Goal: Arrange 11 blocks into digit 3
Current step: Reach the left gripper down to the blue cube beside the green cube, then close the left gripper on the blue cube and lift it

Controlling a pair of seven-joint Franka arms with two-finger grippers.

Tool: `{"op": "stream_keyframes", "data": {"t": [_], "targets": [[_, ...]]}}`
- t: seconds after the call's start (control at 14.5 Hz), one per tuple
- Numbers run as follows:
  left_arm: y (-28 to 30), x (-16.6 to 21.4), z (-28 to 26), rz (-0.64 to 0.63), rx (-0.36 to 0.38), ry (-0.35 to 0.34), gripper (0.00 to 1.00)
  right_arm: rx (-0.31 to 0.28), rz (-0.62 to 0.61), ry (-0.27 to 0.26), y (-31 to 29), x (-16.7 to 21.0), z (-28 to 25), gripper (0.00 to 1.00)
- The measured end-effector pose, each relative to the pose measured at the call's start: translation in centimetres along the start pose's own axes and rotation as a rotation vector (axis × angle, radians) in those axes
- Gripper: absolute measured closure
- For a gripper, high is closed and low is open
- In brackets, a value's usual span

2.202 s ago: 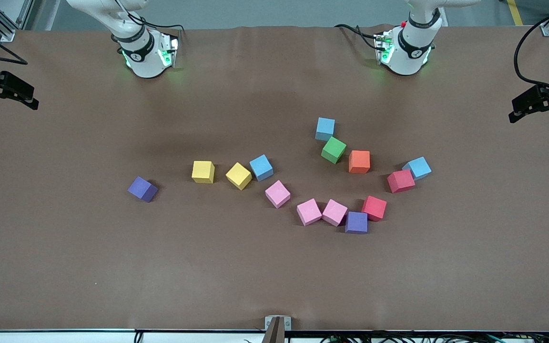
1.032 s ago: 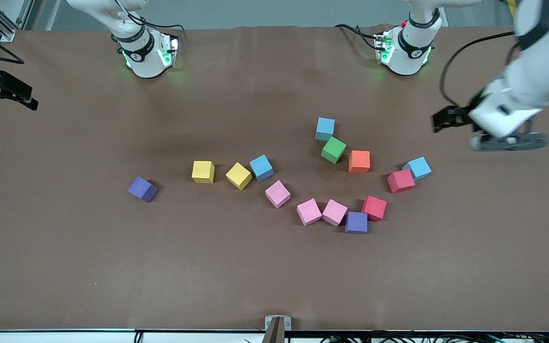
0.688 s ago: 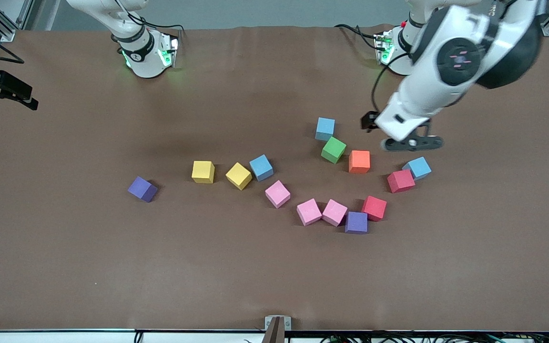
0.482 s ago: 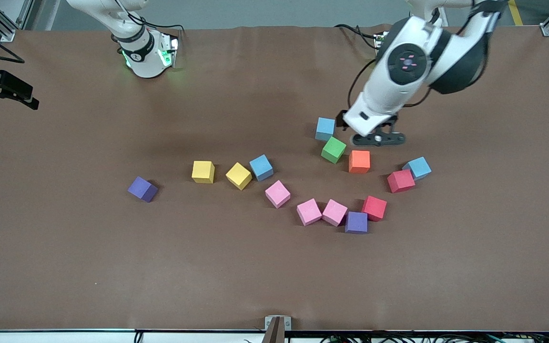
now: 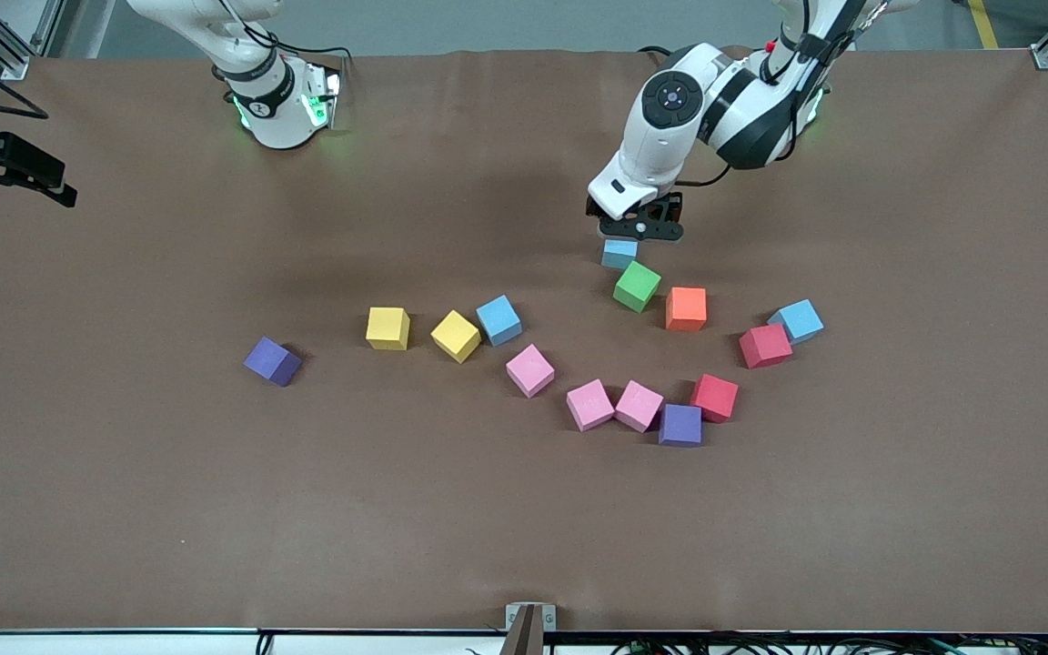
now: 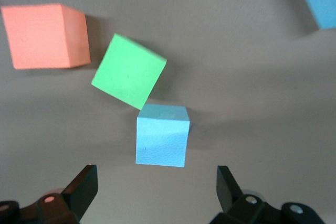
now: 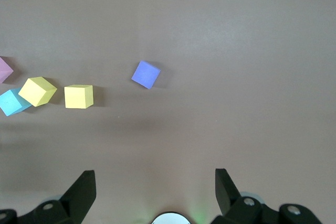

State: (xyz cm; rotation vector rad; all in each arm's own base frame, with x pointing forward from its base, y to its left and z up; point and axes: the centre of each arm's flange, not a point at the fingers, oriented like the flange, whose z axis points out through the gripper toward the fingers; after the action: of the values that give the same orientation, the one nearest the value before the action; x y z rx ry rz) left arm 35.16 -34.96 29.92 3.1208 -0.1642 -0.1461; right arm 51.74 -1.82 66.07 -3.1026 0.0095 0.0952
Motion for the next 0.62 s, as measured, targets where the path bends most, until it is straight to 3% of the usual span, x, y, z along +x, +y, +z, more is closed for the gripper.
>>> {"op": "stream_keyframes", "data": {"t": [0.62], "targets": [[-0.4,-1.8,5.8,0.063,-0.023,-0.002,0.0,0.0,0.001,0.003,0.1,-0.1,-0.1,0.0]]}}
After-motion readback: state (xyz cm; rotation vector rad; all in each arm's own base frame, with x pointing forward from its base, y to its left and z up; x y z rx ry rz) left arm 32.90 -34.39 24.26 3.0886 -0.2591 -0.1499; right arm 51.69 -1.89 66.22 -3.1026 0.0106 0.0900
